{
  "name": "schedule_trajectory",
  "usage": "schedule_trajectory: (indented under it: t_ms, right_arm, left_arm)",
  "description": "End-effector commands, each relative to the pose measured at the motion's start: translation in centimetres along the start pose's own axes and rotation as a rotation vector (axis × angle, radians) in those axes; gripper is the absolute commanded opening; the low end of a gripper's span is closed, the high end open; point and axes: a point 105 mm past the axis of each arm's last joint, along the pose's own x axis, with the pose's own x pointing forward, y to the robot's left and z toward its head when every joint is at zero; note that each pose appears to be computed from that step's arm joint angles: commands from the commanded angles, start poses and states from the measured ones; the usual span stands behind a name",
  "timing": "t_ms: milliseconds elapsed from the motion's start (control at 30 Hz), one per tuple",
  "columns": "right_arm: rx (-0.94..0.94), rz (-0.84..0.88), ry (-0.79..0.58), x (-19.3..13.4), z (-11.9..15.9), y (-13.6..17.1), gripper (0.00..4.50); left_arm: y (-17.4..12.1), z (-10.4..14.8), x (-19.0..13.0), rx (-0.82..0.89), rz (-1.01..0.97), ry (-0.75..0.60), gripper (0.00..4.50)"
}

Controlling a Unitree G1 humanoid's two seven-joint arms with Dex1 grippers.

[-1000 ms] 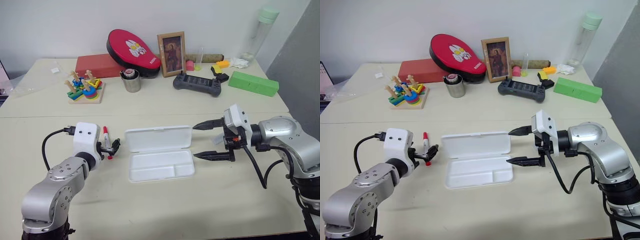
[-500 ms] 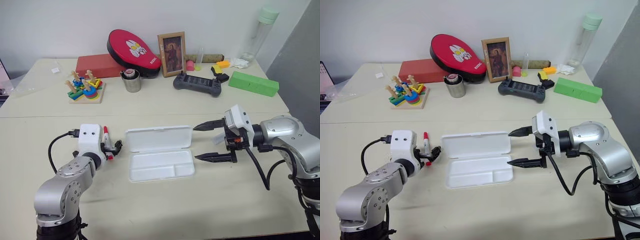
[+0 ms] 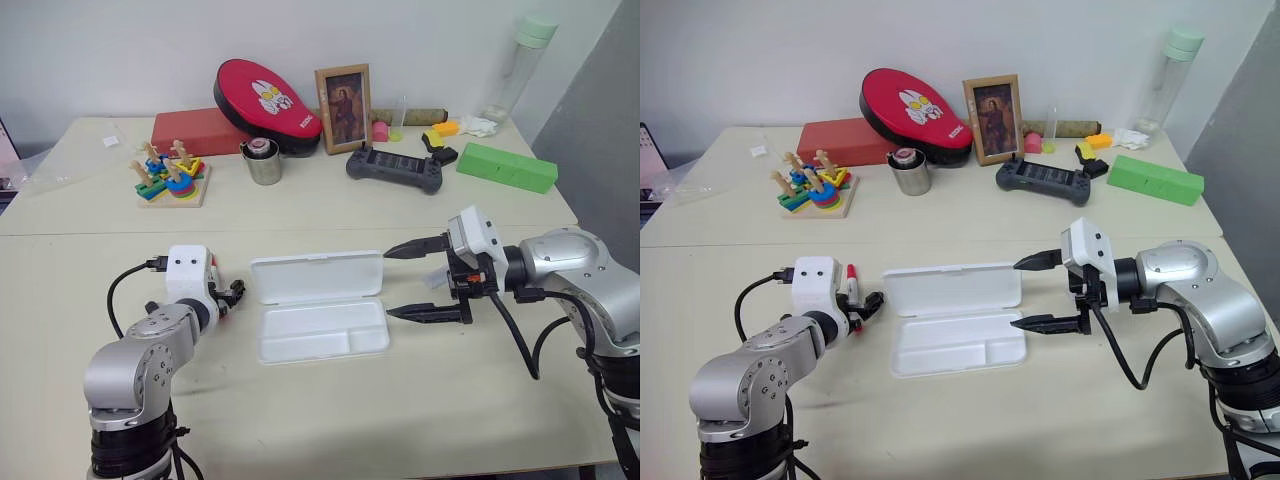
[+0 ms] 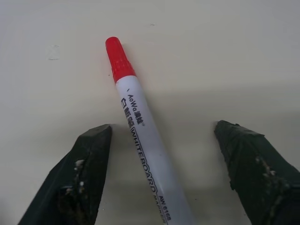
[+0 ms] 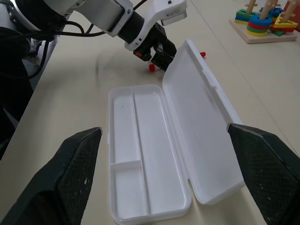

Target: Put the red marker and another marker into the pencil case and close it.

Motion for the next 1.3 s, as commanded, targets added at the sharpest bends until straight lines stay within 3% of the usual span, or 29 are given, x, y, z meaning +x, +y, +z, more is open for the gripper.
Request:
schedule_trajectory:
  t_ms: [33, 267, 300, 433, 1033, 1133, 1300]
  right_arm:
    - [-0.039, -0.003, -0.026, -0.3, 1.2, 0.2, 4.50]
    - [-0.034, -0.007, -0.028, -0.4, 1.2, 0.1, 4.50]
    - [-0.034, -0.007, -0.028, -0.4, 1.2, 0.1, 4.50]
    - [-0.034, -0.005, -0.028, -0.4, 1.2, 0.0, 4.50]
    - [-0.069, 0.056, 0.004, -0.4, 1.2, 1.2, 4.50]
    - [-0.067, 0.061, 0.006, -0.4, 1.0, 1.4, 4.50]
    - [-0.069, 0.072, 0.011, -0.4, 0.9, 1.4, 4.50]
  left_arm:
    - [0.8, -0.5, -0.2, 0.014, 0.034, 0.031, 2.79]
    - [1.5, -0.9, -0.4, 0.017, 0.077, 0.054, 1.45]
    - [1.6, -0.9, -0.5, 0.012, 0.087, 0.056, 1.07]
    - [2.0, -0.8, -0.5, -0.006, 0.110, 0.054, 0.46]
    - [3.9, 0.1, -2.1, -0.004, 0.123, 0.001, 0.40]
    - [5.0, 1.2, -3.1, 0.029, 0.141, -0.059, 0.40]
    - [5.4, 5.5, -5.3, 0.114, 0.090, -0.242, 0.40]
